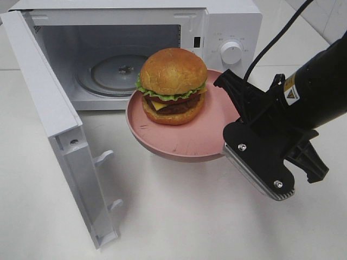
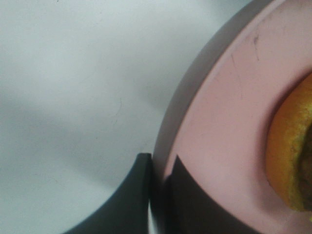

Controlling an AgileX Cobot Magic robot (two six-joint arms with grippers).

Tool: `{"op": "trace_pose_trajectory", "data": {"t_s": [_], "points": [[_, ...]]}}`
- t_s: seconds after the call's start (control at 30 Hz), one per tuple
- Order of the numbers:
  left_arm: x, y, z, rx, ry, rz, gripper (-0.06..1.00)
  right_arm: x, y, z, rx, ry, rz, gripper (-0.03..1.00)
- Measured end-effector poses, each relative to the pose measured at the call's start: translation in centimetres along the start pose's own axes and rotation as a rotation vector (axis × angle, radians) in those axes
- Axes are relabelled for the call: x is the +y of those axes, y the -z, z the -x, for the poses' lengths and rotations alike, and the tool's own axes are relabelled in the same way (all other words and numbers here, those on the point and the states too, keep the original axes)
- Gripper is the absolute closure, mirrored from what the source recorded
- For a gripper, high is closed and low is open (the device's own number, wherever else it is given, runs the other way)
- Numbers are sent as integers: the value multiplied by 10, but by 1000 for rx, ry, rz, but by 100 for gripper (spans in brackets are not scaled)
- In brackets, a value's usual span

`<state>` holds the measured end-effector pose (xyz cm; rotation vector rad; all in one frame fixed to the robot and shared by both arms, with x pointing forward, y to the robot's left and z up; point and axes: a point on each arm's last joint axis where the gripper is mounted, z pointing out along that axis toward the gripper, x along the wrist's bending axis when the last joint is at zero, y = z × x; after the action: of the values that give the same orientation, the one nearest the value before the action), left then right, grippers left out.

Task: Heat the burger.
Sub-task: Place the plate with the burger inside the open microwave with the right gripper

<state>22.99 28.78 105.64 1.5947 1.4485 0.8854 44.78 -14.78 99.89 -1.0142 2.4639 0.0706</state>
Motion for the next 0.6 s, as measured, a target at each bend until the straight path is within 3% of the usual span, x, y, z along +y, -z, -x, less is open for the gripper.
{"op": "trace_pose_trajectory", "data": {"t_s": [0.33, 0.6], "points": [[0, 0, 0, 0, 0, 0, -5, 4, -14, 6, 6, -54, 41, 91], [0, 0, 0, 0, 0, 0, -5, 14, -19, 19, -58, -51, 71, 91]]}}
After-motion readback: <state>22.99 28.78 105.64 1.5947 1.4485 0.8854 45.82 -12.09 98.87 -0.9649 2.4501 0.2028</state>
